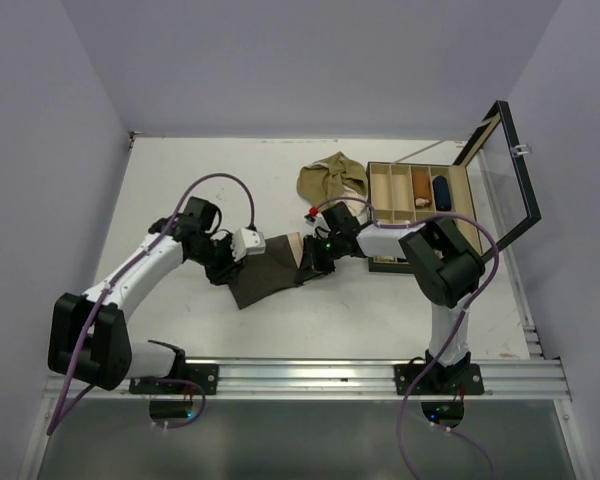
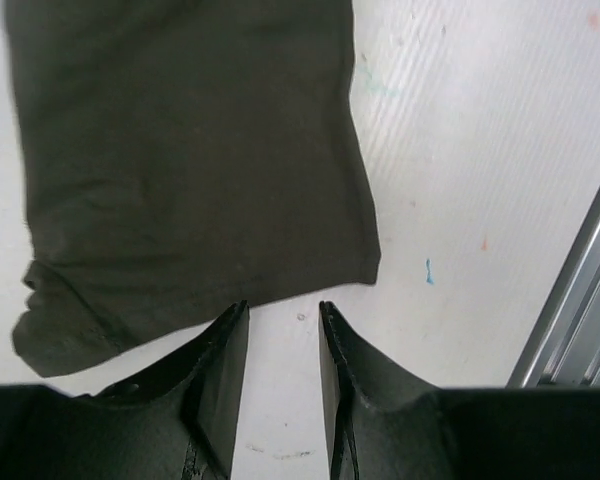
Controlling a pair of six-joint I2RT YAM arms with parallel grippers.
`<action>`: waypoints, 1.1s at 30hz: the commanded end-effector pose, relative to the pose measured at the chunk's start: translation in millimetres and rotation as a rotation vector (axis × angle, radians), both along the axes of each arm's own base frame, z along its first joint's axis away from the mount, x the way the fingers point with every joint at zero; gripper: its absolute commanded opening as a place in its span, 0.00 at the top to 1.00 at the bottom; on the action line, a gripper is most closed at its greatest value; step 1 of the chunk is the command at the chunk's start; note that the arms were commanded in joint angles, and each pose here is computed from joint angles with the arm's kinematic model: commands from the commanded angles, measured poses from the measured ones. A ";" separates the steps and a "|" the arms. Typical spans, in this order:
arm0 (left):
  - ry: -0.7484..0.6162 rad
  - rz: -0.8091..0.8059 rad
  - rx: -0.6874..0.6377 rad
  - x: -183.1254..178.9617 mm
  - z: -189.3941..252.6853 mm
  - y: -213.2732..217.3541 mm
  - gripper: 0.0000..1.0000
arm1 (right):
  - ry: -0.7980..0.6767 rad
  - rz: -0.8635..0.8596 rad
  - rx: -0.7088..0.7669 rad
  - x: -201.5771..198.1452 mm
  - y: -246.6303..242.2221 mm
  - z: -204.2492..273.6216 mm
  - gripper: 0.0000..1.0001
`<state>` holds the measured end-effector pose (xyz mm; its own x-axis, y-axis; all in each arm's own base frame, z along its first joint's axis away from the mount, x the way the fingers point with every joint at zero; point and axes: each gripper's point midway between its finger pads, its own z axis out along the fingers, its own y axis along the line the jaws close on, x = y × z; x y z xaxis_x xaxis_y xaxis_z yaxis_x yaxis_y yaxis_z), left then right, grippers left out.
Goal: Roll the underwear
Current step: Fold the underwear
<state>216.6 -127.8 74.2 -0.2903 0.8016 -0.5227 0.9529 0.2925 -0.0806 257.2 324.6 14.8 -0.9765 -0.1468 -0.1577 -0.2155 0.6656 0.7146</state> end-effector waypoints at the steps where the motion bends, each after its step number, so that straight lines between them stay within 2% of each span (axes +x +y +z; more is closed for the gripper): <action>1: 0.038 0.057 -0.224 10.3 36.3 -24.7 0.63 | -0.004 -0.040 0.027 -1.5 8.1 3.7 0.87; 2: 0.023 0.085 -0.256 20.2 38.2 -26.8 0.63 | 0.011 -0.058 0.044 -3.8 9.6 7.0 0.87; 4: 0.081 0.162 -0.313 25.3 33.9 -35.0 0.63 | 0.002 -0.065 0.082 -4.7 15.5 17.2 0.84; 8: 0.131 0.267 -0.384 45.7 17.2 -44.7 0.65 | -0.080 -0.050 0.163 3.1 25.1 62.5 0.83; 14: 0.263 0.362 -0.381 60.4 -12.4 -35.8 0.66 | -0.241 0.033 0.205 27.4 39.4 114.9 0.80; 17: 0.351 0.381 -0.405 58.3 -24.6 -35.1 0.66 | -0.280 0.040 0.205 42.5 46.9 117.9 0.80; 24: 0.439 0.415 -0.411 60.0 -40.8 -29.0 0.66 | -0.247 0.048 0.192 67.3 61.8 67.0 0.80; 28: 0.456 0.428 -0.387 62.0 -48.3 -22.1 0.66 | -0.251 -0.026 0.186 95.1 50.0 32.1 0.81; 33: 0.481 0.469 -0.362 64.4 -60.0 -12.3 0.67 | -0.159 -0.092 0.161 101.4 29.2 -16.0 0.81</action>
<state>271.8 -148.9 21.3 -0.8166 0.3429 -0.4642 0.5767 0.5160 -0.6333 339.6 365.3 18.6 -0.9541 -0.0730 -0.2905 -0.2831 0.5365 0.7950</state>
